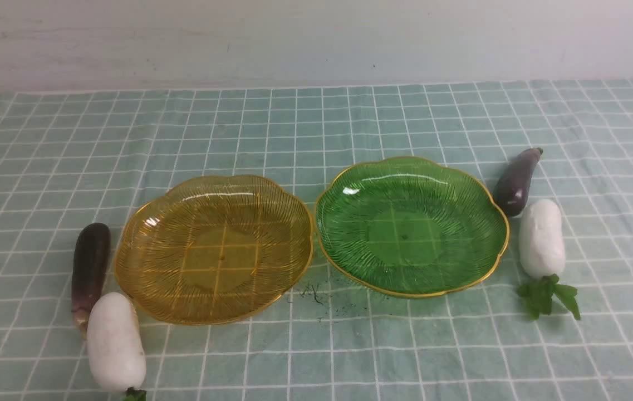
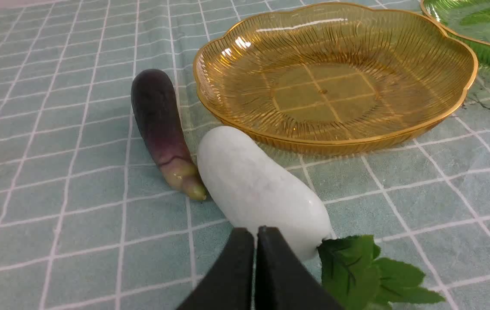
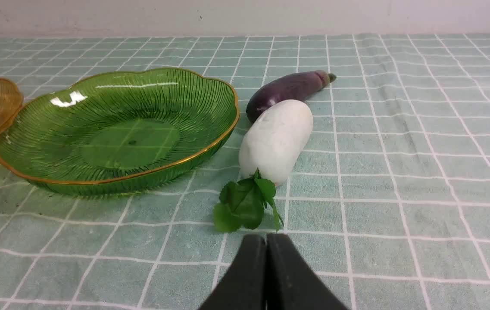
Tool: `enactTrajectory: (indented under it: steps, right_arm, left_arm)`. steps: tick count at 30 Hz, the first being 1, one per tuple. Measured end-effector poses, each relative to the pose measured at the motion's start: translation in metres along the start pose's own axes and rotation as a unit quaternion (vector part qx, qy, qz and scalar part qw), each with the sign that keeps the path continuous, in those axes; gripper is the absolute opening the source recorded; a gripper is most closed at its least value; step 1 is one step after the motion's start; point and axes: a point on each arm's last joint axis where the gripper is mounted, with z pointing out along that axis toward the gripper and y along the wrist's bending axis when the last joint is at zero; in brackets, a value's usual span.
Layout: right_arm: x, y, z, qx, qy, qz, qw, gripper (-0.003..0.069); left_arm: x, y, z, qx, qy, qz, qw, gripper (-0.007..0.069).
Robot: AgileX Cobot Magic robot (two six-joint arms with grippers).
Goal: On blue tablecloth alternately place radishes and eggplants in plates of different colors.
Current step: 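Pick up the white radish and place it in the left plate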
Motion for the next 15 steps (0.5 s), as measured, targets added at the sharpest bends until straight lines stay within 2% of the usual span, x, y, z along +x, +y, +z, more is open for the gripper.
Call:
enactTrajectory:
  steps: [15]
  right_arm:
    - [0.0000, 0.0000, 0.0000, 0.000, 0.000, 0.000, 1.000, -0.0013]
  left_arm:
    - [-0.0003, 0.0005, 0.0002, -0.003, -0.003, 0.007, 1.000, -0.0008]
